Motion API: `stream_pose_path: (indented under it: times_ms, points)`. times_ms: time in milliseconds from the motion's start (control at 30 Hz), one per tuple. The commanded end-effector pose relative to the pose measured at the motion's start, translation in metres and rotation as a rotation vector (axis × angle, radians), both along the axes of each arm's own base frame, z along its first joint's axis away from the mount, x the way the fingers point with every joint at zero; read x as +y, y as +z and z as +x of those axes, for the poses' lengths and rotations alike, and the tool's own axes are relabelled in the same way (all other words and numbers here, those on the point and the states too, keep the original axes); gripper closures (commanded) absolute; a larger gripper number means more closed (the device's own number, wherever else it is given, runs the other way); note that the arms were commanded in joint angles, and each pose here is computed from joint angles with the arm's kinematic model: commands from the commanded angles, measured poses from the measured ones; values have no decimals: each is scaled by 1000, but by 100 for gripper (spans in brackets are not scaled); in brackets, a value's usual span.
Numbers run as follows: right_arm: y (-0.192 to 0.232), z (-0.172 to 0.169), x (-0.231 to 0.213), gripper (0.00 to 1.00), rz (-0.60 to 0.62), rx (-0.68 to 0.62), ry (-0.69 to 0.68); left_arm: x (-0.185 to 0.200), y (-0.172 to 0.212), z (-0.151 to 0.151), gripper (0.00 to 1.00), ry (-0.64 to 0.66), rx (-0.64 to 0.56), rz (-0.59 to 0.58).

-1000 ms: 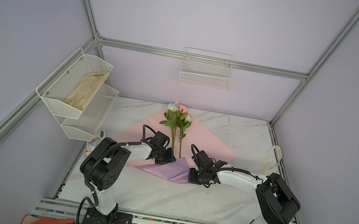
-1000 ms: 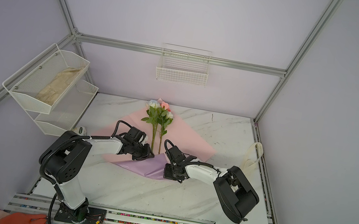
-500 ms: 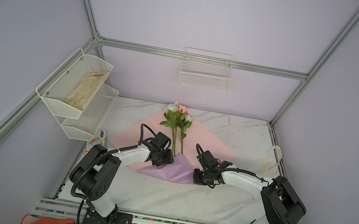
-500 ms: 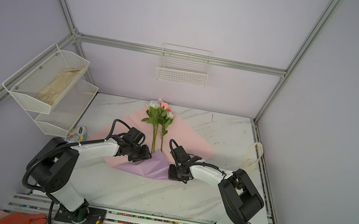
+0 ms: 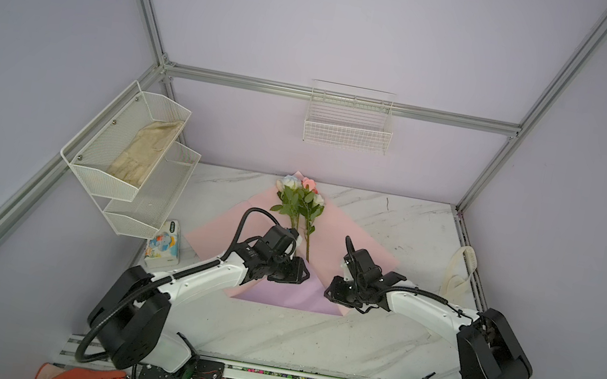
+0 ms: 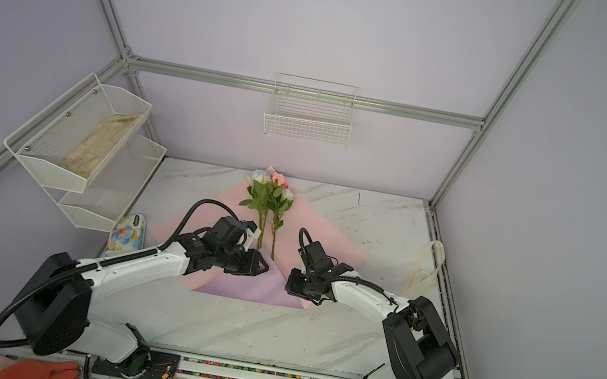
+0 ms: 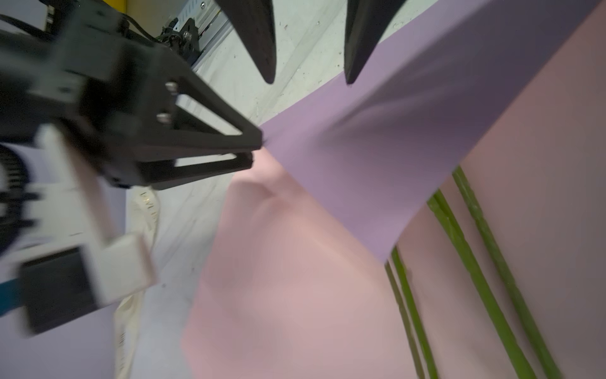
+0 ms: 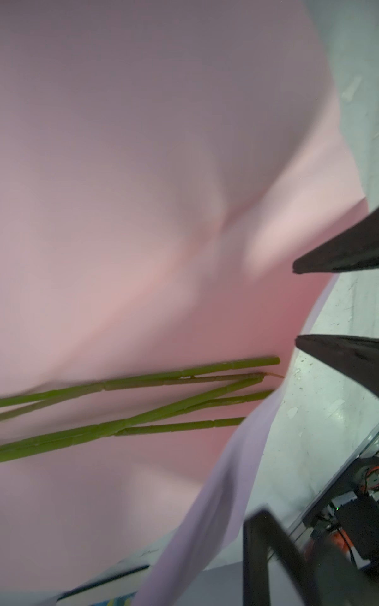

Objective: Tie the bouquet of fake flowers

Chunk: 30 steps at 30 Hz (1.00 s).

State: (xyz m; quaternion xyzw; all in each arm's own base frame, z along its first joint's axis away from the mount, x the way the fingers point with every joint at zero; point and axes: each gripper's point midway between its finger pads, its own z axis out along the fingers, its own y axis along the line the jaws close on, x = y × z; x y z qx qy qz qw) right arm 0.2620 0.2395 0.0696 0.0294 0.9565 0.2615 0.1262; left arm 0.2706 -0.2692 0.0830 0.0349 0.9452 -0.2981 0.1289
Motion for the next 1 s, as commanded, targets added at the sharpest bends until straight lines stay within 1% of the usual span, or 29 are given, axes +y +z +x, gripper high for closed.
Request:
stream_pose_path:
  times_ms: [0,33,100,133,200,400,500,600,667,767,867,933,967]
  points:
    - [9,14,-40,61,40,-5,-138,-1,-14,1,70,-3,19,11]
    - [5,16,-57,61,41,10,-187,0,-17,2,70,5,18,21]
    - [6,22,-94,60,71,-2,-277,3,-21,2,70,14,20,33]
    - [4,23,-107,58,87,-2,-308,5,-23,2,70,16,18,40]
    - [1,25,-122,58,123,7,-342,8,-26,0,70,21,22,48]
    - [-22,20,-116,58,212,71,-358,14,-33,-5,70,24,34,75]
    - [-27,19,-113,58,247,77,-367,18,-37,-7,70,26,44,94]
    - [-40,19,-112,57,241,97,-366,20,-42,-8,70,32,49,107]
    - [-41,26,-115,57,219,79,-378,19,-42,-8,70,27,52,105]
    - [-42,46,-146,57,141,31,-476,18,-43,-7,70,25,54,105]
    - [-41,61,-176,57,160,5,-563,18,-41,-6,70,25,52,104]
    - [-42,70,-179,56,170,2,-570,17,-41,-5,70,26,49,100]
    - [-44,73,-173,56,205,9,-549,16,-40,-5,70,25,50,98]
